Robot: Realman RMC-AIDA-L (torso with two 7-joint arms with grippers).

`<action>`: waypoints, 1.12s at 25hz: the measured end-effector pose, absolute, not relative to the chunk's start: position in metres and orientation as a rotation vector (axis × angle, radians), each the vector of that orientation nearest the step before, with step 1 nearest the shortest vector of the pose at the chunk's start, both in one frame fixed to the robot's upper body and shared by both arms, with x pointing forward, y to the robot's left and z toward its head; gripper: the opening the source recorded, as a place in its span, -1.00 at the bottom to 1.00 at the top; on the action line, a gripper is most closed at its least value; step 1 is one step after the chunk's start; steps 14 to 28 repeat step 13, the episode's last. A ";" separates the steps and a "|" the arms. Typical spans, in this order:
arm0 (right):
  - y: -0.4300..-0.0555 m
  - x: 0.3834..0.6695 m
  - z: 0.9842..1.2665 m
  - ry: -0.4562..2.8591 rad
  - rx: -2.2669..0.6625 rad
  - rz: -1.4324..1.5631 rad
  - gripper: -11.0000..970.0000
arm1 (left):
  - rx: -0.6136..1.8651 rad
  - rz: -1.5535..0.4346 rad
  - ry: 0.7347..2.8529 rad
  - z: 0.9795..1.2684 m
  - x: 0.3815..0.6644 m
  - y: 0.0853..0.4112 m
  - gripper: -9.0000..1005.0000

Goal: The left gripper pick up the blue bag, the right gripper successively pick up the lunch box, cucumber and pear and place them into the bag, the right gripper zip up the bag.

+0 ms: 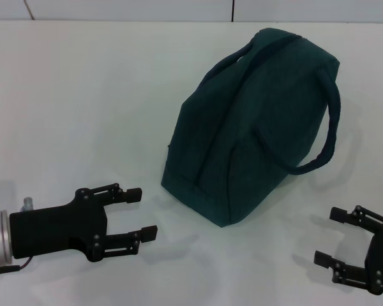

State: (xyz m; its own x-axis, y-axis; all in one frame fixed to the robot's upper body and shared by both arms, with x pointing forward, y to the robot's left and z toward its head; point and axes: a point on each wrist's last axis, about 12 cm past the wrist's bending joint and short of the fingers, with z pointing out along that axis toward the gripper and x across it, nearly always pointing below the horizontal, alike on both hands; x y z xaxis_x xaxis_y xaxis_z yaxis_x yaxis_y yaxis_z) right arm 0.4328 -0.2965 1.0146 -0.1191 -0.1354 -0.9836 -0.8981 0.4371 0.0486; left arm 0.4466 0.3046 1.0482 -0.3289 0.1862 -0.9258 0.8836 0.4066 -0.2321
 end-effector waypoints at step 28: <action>-0.295 0.434 1.015 1.564 -0.936 0.850 0.67 | 0.930 -0.987 1.762 1.050 0.446 0.305 0.56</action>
